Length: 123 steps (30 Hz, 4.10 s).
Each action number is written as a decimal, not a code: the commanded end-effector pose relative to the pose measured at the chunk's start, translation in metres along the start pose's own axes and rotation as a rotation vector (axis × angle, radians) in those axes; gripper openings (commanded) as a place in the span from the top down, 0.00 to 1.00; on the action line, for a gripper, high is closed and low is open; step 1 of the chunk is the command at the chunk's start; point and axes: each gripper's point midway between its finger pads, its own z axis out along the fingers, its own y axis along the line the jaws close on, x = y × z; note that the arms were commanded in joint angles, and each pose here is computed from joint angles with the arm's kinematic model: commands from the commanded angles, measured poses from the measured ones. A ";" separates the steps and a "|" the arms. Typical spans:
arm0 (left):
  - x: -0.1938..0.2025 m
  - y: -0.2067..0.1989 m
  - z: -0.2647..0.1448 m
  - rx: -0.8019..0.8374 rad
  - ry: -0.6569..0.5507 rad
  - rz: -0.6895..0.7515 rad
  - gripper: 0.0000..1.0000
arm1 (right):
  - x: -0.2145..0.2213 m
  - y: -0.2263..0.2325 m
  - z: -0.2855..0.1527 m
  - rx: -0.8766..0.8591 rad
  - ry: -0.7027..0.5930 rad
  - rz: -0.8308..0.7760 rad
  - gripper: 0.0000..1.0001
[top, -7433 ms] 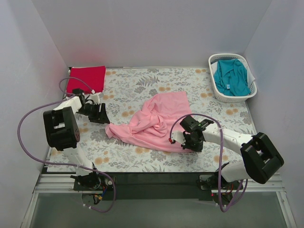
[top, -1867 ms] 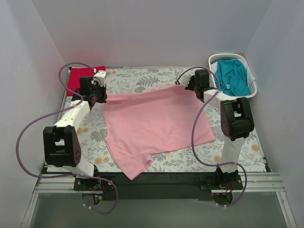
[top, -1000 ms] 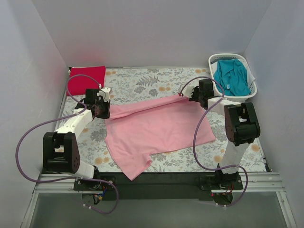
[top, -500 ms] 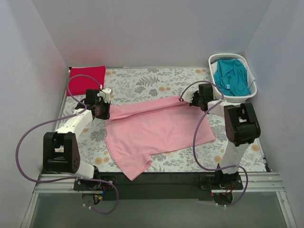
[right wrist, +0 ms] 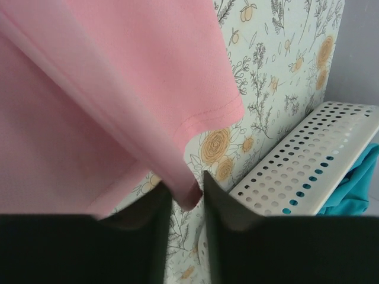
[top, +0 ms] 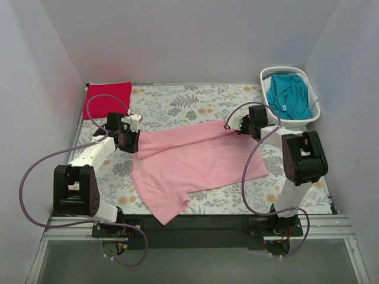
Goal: Fold and stack the t-shirts
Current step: Fold the tshirt
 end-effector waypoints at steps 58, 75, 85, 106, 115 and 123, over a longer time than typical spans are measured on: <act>-0.051 0.038 0.027 0.139 0.050 -0.411 0.56 | -0.300 -0.016 -0.056 -0.728 -0.499 0.890 0.59; -0.029 0.039 0.046 0.126 0.093 -0.473 0.62 | -0.391 0.052 0.001 -0.833 -0.504 1.085 0.50; -0.033 0.044 0.054 0.123 0.100 -0.486 0.69 | -0.394 0.083 0.021 -0.854 -0.458 1.098 0.48; -0.029 0.051 0.055 0.077 0.106 -0.489 0.65 | -0.402 0.116 0.023 -0.934 -0.436 1.077 0.51; -0.037 0.047 0.055 0.110 0.079 -0.485 0.81 | -0.406 0.118 0.014 -0.975 -0.460 1.064 0.84; -0.038 0.041 0.032 0.104 0.042 -0.448 1.00 | -0.410 0.113 0.001 -1.003 -0.483 1.059 0.99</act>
